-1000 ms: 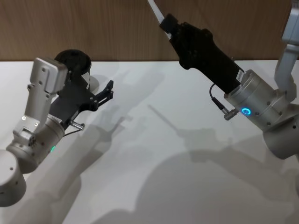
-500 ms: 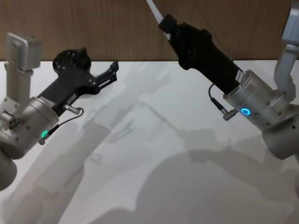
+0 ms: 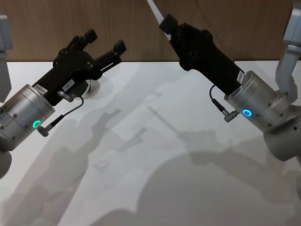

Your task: Pick up the straw with one hand, pass it to the other hand, and insert it into the cup.

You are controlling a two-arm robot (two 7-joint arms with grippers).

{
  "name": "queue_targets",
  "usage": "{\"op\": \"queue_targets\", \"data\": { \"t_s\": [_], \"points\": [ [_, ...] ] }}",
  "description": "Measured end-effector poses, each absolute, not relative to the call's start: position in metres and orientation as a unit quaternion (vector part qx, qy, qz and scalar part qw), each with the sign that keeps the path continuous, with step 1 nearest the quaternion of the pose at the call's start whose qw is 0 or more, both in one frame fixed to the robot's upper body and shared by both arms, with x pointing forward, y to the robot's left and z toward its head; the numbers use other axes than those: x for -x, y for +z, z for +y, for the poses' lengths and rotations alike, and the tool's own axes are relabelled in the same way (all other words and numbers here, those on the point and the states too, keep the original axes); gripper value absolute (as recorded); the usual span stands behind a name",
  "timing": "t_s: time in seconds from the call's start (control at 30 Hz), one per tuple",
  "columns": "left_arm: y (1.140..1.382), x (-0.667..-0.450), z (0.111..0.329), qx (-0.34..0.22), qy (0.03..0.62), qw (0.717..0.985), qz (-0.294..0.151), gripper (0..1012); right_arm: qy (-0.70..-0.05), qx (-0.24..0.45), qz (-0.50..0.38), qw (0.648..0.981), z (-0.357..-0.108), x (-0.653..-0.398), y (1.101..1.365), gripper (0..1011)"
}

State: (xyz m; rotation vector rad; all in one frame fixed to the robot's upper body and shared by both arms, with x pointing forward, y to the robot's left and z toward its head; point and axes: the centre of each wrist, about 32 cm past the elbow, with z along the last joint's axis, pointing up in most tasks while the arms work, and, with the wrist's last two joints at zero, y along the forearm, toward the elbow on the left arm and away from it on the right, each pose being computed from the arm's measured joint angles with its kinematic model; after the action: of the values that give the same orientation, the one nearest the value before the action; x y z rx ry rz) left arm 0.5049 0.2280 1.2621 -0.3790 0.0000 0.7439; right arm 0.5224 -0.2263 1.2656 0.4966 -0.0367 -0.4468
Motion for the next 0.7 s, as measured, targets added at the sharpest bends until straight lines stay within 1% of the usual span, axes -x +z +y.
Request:
{"op": "queue_targets", "data": {
  "t_s": [0.27, 0.33, 0.5, 0.7],
  "points": [
    [1.268, -0.509, 0.229, 0.232, 0.311, 0.921, 0.032, 1003, -0.219, -0.244, -0.018, 0.945, -0.226, -0.522, 1.266, 6],
    [1.268, -0.509, 0.230, 0.236, 0.308, 0.921, 0.035, 1003, -0.219, -0.244, -0.018, 0.945, -0.226, -0.522, 1.266, 6],
    [1.268, -0.513, 0.231, 0.267, 0.275, 0.922, 0.057, 1003, -0.219, -0.244, -0.018, 0.945, -0.226, -0.522, 1.266, 6],
    [1.267, -0.518, 0.231, 0.287, 0.248, 0.922, 0.080, 1003, -0.219, -0.244, -0.018, 0.945, -0.226, -0.522, 1.266, 6]
  ]
}}
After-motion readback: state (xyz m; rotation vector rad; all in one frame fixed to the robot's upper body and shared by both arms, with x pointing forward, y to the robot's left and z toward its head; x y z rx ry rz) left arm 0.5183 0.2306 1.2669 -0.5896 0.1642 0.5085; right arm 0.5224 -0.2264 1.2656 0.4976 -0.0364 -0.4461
